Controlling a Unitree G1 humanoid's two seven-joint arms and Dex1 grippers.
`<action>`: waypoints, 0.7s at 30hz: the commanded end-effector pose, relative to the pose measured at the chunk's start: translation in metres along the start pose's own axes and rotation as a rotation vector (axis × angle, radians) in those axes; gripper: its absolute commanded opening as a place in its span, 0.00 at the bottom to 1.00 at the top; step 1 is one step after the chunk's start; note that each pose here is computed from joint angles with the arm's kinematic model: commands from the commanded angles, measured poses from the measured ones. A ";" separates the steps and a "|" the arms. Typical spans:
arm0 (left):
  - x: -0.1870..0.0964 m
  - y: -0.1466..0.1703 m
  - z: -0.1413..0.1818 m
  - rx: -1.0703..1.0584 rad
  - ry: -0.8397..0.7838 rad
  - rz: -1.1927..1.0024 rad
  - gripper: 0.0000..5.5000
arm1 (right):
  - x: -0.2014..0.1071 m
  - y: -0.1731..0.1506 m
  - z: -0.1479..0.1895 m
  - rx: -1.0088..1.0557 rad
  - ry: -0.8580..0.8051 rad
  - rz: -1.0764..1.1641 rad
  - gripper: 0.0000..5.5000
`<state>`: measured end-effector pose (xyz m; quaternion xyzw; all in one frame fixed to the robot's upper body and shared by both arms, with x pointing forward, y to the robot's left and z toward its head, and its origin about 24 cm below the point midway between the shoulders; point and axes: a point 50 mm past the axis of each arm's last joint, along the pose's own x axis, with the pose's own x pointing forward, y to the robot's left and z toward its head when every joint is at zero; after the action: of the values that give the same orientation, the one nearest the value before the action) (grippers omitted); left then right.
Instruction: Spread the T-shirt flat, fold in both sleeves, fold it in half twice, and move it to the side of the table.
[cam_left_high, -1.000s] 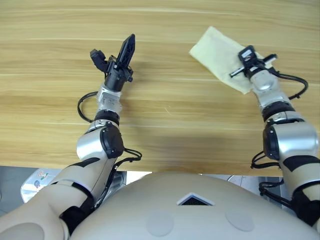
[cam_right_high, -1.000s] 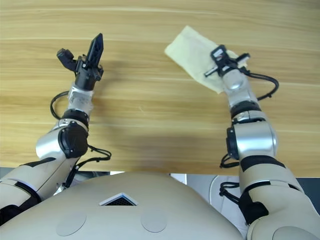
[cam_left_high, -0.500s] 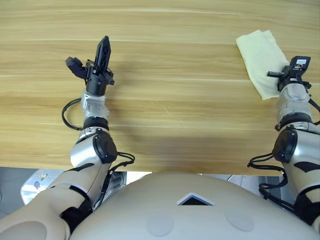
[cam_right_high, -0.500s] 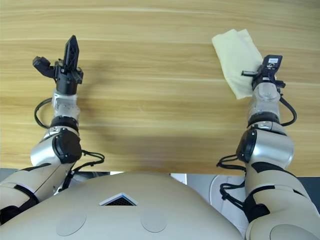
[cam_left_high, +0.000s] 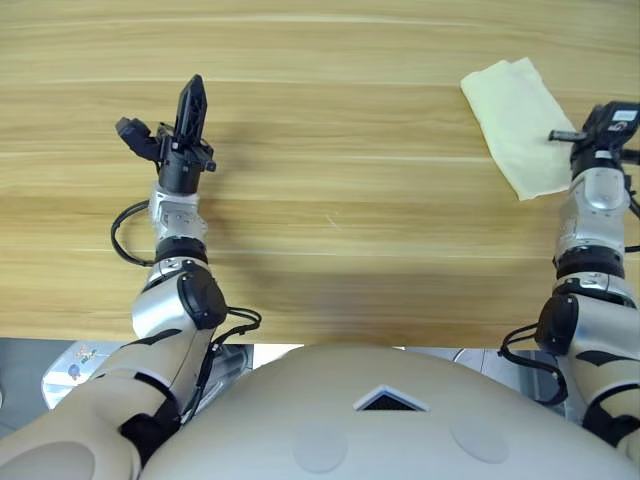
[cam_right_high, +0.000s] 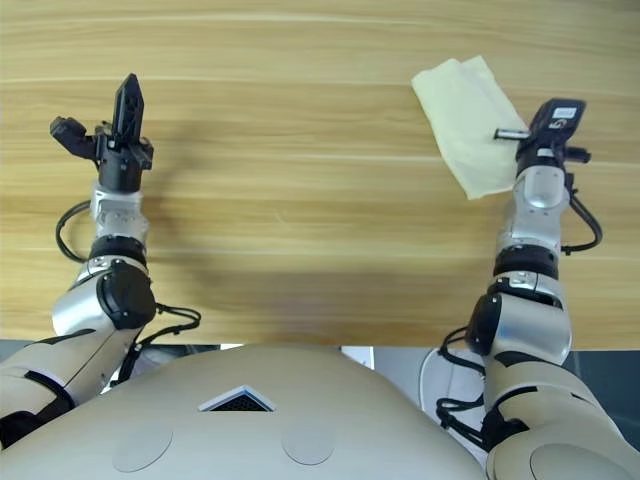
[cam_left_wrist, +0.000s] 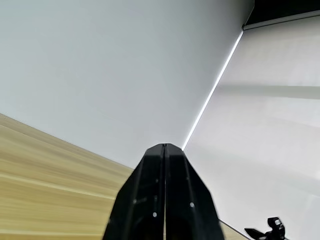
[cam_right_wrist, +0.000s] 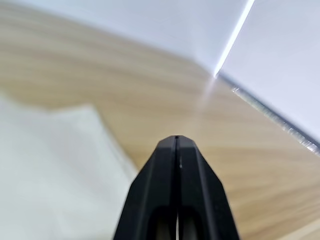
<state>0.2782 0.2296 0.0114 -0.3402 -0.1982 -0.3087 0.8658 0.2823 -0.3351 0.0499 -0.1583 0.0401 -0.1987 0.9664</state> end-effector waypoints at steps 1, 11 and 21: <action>-0.017 0.000 -0.009 -0.037 0.022 0.056 0.01 | -0.005 -0.011 0.035 -0.024 -0.141 -0.089 0.00; -0.003 0.008 -0.010 -0.010 0.070 0.138 0.01 | -0.072 0.149 0.049 -0.694 -0.637 0.691 0.00; 0.040 0.018 -0.008 0.178 0.127 0.351 0.01 | -0.015 0.146 0.081 0.906 -0.391 0.944 0.00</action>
<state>0.2975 0.2260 0.0072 -0.2734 -0.1267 -0.2110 0.9299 0.2878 -0.1412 0.0453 -0.2261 -0.1157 0.3315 0.9086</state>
